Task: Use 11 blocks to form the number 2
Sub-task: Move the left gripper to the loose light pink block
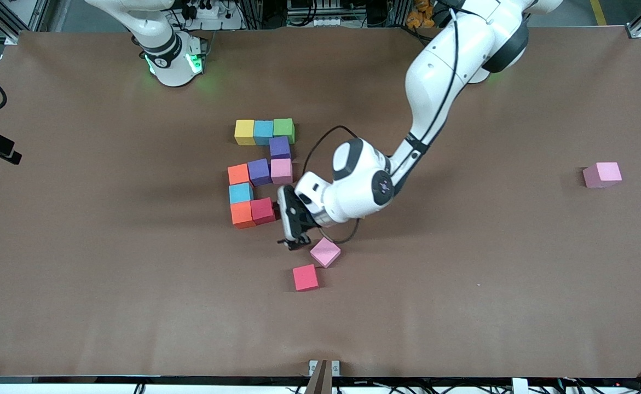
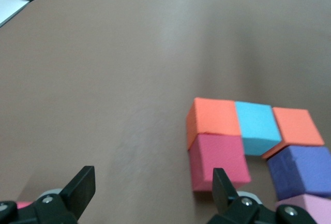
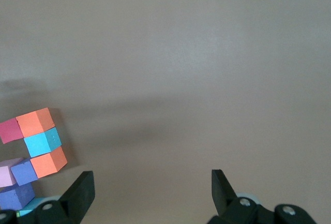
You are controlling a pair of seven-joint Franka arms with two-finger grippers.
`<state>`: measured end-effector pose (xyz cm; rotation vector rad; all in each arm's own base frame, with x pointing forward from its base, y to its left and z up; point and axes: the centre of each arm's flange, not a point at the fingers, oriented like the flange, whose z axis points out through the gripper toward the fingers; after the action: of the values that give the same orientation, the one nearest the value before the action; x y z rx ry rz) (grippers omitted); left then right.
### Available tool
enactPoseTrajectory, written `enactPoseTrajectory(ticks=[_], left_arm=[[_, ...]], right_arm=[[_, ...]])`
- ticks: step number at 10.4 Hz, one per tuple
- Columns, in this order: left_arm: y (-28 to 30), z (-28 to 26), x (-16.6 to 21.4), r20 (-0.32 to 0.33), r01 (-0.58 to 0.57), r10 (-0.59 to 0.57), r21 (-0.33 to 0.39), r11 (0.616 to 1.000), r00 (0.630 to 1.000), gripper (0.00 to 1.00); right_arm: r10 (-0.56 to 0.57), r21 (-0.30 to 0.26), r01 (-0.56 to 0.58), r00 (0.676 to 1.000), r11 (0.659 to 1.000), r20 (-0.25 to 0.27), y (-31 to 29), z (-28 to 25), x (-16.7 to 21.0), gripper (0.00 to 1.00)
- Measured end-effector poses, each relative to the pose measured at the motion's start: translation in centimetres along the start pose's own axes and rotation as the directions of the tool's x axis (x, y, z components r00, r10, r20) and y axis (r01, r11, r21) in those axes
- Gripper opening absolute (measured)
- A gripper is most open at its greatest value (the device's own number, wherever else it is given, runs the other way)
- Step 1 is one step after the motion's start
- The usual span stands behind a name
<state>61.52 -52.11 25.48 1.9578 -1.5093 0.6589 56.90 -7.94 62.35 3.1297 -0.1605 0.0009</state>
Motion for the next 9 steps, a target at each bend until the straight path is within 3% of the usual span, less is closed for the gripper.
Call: enactPoseTrajectory(ticks=[4,6,9], left_arm=[[-4.4,-1.9,-4.0,0.084,0.018,-0.024,0.071,0.997,0.996,1.00],[-3.9,-1.3,-4.1,0.090,0.093,-0.100,0.073,0.993,0.991,1.00],[-4.6,-1.4,-5.0,0.136,0.178,-0.199,0.150,0.973,0.971,1.00]], right_arm=[[-0.001,0.001,0.001,1.000,1.000,0.000,0.0,0.1,0.1,1.00],[-0.001,0.002,0.001,1.000,1.000,-0.009,-0.1,0.0,0.2,1.00],[0.002,0.002,-0.002,1.000,1.000,-0.014,0.1,0.0,0.2,1.00]])
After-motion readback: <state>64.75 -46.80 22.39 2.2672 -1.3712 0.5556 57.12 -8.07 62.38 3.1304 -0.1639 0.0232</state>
